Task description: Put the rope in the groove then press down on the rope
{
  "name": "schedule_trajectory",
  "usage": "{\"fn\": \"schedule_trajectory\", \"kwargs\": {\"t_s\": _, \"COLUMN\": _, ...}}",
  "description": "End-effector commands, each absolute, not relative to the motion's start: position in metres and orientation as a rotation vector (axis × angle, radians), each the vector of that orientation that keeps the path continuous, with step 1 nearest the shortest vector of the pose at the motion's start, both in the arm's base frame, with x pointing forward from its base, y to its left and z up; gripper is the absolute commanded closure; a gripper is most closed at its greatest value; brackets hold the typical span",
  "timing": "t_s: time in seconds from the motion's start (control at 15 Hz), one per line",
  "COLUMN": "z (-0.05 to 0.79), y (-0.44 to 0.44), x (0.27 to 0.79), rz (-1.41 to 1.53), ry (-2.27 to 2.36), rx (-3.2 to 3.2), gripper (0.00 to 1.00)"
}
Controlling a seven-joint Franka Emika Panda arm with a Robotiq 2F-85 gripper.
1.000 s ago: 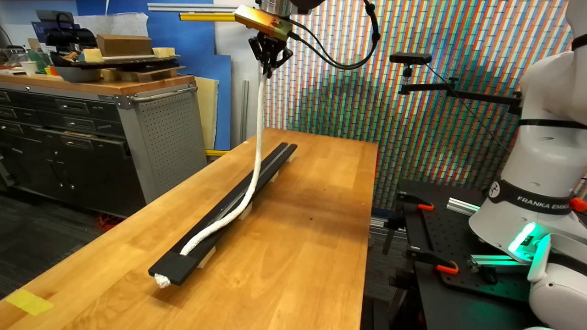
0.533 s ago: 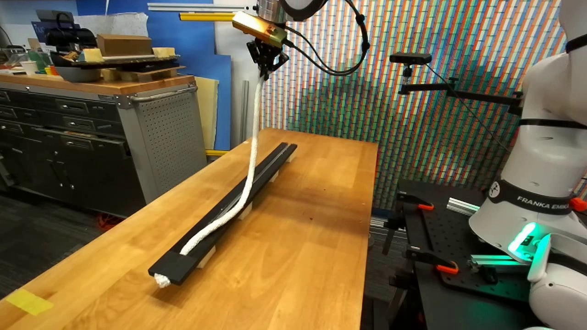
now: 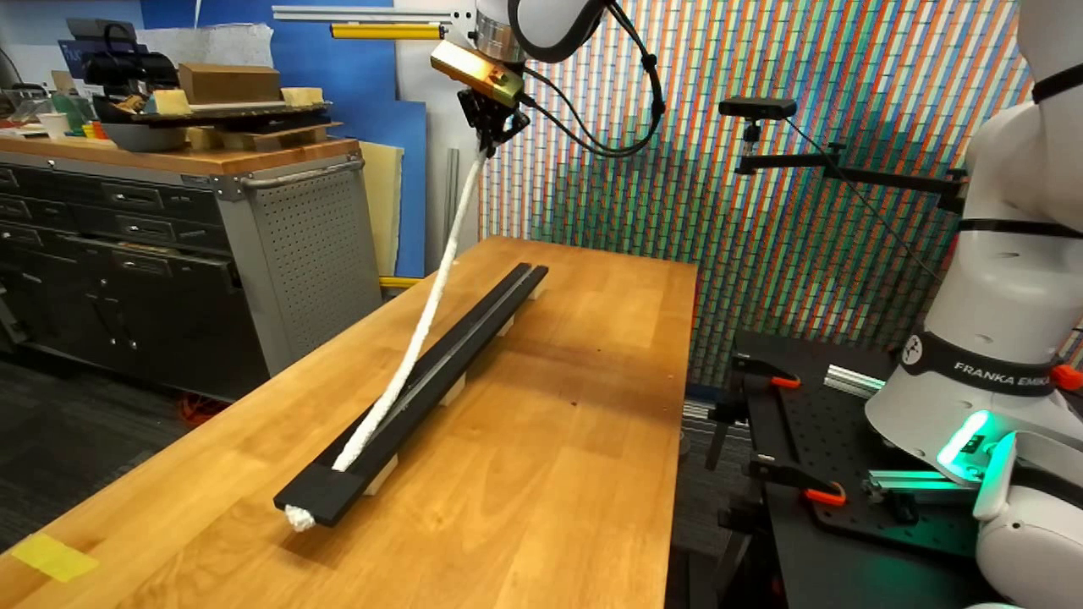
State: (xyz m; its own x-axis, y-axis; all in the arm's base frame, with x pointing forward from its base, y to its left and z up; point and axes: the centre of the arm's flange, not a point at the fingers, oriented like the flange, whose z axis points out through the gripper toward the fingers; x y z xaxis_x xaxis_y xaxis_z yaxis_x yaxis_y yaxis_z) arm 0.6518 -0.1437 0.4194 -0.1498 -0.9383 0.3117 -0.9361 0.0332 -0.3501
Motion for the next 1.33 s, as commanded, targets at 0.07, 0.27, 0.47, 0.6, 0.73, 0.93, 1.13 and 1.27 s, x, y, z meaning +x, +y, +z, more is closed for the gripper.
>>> {"fn": "schedule_trajectory", "kwargs": {"t_s": 0.07, "z": 0.417, "y": -0.152, "x": 0.647, "rz": -0.777, "ry": 2.253, "rx": -2.0, "gripper": 0.97}}
{"fn": "schedule_trajectory", "kwargs": {"t_s": 0.27, "z": 0.407, "y": -0.151, "x": 0.64, "rz": -0.773, "ry": 2.248, "rx": -2.012, "gripper": 0.97}}
{"fn": "schedule_trajectory", "kwargs": {"t_s": 0.47, "z": 0.391, "y": -0.15, "x": 0.636, "rz": -0.744, "ry": 2.24, "rx": -2.037, "gripper": 0.97}}
{"fn": "schedule_trajectory", "kwargs": {"t_s": 0.6, "z": 0.378, "y": -0.152, "x": 0.635, "rz": -0.724, "ry": 2.243, "rx": -2.049, "gripper": 0.97}}
{"fn": "schedule_trajectory", "kwargs": {"t_s": 0.73, "z": 0.365, "y": -0.155, "x": 0.633, "rz": -0.705, "ry": 2.256, "rx": -2.055, "gripper": 0.97}}
{"fn": "schedule_trajectory", "kwargs": {"t_s": 0.93, "z": 0.358, "y": -0.164, "x": 0.626, "rz": -0.716, "ry": 2.295, "rx": -2.026, "gripper": 0.97}}
{"fn": "schedule_trajectory", "kwargs": {"t_s": 1.13, "z": 0.358, "y": -0.176, "x": 0.617, "rz": -0.739, "ry": 2.338, "rx": -1.986, "gripper": 0.97}}
{"fn": "schedule_trajectory", "kwargs": {"t_s": 1.27, "z": 0.359, "y": -0.184, "x": 0.614, "rz": -0.756, "ry": 2.372, "rx": -1.948, "gripper": 0.97}}
